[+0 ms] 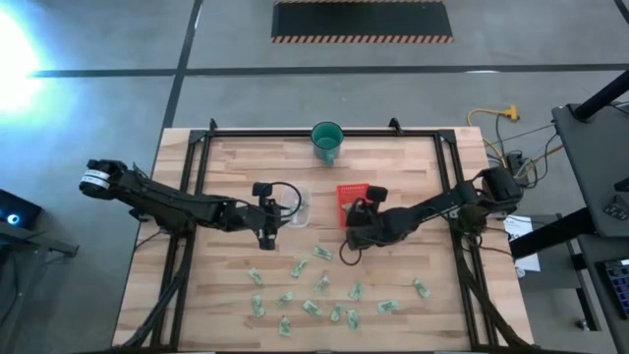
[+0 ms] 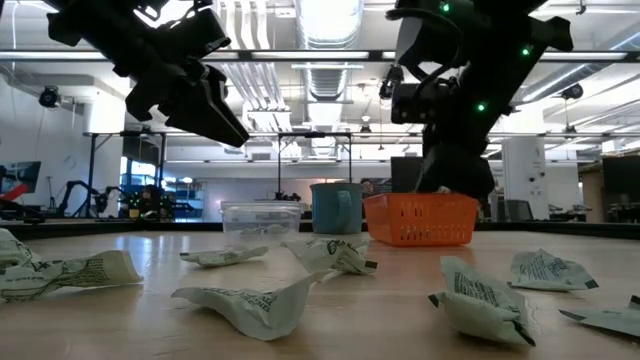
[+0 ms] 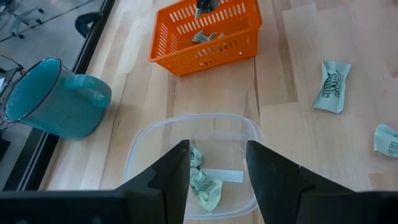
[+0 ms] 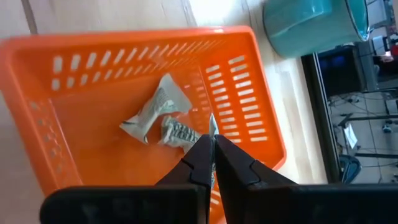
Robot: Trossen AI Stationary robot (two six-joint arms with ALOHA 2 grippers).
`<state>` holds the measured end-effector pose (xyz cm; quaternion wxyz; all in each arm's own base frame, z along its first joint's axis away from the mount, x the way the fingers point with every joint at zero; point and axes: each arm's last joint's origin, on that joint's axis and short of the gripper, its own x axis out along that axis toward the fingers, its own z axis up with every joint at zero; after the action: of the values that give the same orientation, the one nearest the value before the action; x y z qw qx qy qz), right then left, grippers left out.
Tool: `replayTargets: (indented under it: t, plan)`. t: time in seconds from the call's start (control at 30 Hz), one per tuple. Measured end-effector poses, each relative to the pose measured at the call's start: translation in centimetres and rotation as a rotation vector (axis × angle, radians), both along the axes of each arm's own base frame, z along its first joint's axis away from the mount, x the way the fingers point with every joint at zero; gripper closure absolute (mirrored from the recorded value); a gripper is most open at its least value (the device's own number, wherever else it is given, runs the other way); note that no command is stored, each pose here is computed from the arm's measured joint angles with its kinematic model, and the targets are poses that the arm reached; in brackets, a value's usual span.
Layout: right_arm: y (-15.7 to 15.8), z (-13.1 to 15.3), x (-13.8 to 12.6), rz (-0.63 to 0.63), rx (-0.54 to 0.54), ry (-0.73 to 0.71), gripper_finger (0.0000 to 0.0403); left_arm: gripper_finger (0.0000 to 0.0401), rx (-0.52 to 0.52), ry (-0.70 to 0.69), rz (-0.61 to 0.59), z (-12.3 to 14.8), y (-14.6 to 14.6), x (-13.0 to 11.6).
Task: Pick and place items into bin
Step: Put the stevia packet into the orange bin, then put the stevia packet into the transparent bin
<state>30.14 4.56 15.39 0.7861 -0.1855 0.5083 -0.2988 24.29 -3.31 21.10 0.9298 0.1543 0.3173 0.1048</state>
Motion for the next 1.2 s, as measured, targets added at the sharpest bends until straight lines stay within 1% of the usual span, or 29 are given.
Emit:
replayTargets:
  t: [0.2, 0.3, 0.4, 0.57, 0.7, 0.8, 0.9, 1.07, 1.2]
  plan:
    - [0.1, 0.3, 0.1, -0.022, 0.014, -0.033, 0.0394, 0.026, 0.0, 0.0, 0.0, 0.0, 0.0, 0.0]
    - [0.1, 0.5, 0.1, -0.019, 0.022, -0.041, 0.0385, 0.026, 0.0, 0.0, 0.0, 0.0, 0.0, 0.0]
    - [0.3, 0.5, 0.0, -0.014, 0.024, -0.041, 0.0362, 0.026, 0.0, 0.0, 0.0, 0.0, 0.0, 0.0]
    - [0.4, 0.6, 0.0, -0.009, 0.017, -0.042, 0.0308, 0.026, 0.0, 0.0, 0.0, 0.0, 0.0, 0.0]
    - [0.6, 0.9, -0.2, 0.031, 0.004, -0.023, 0.0271, 0.026, -0.002, 0.013, -0.006, -0.1, 0.0, -0.1]
    - [1.3, 1.7, -0.5, 0.057, -0.011, -0.044, 0.0259, 0.026, -0.034, 0.062, -0.057, -0.4, -0.2, -0.3]
    - [2.4, 3.1, -1.2, 0.1, -0.008, -0.09, 0.0255, 0.026, -0.096, 0.087, -0.089, -0.6, -0.4, -0.5]
    - [4.8, 5.8, -2.8, 0.185, 0.032, -0.193, 0.0255, 0.026, -0.206, 0.095, -0.146, -0.7, -0.9, -0.6]
    - [6.7, 7.3, -4.2, 0.247, 0.074, -0.265, 0.0255, 0.026, -0.31, 0.09, -0.159, -0.9, -1.4, -0.4]
